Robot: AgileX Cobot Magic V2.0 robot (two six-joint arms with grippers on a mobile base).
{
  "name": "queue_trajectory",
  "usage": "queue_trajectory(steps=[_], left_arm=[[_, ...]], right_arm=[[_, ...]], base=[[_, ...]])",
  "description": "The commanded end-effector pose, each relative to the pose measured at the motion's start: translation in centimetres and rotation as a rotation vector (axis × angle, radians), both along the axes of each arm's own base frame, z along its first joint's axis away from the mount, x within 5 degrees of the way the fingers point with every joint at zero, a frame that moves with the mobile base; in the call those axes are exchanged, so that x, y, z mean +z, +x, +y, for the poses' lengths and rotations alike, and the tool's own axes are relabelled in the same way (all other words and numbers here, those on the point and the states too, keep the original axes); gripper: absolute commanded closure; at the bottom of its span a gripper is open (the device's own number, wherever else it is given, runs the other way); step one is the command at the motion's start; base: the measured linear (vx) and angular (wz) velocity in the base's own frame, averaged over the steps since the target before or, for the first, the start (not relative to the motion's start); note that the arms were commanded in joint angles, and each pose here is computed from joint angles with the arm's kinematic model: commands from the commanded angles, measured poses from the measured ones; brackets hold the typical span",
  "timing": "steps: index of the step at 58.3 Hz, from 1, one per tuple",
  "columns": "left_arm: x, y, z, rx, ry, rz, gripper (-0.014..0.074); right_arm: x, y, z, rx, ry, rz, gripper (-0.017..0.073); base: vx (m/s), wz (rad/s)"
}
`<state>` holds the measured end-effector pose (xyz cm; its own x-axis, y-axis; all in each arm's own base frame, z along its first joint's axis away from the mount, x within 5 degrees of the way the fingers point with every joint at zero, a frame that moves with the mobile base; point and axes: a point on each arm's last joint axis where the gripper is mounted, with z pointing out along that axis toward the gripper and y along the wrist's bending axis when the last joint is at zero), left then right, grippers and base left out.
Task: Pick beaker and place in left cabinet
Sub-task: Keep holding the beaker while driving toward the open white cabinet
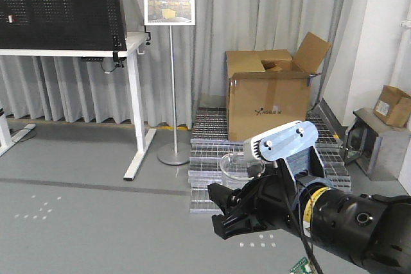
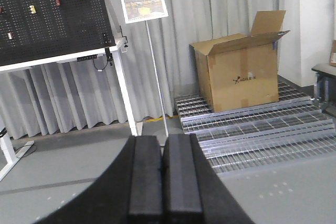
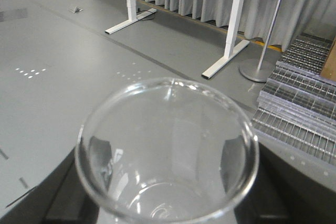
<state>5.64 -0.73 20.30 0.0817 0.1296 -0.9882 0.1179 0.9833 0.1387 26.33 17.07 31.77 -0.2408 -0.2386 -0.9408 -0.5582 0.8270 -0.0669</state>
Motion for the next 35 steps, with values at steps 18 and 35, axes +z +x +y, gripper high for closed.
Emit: queue_trajectory(steps=[18, 35], left_arm=[[0.25, -0.15, -0.01, -0.004, -0.015, -0.076, 0.0592], [0.25, -0.15, -0.01, -0.004, -0.015, -0.076, 0.0592]], right_arm=[[2.81, -0.34, -0.05, 0.027, 0.082, -0.105, 0.0561], [2.78, -0.33, -0.07, 0.025, 0.08, -0.103, 0.0561]], base=[[0.65, -0.08], [0.58, -0.04]])
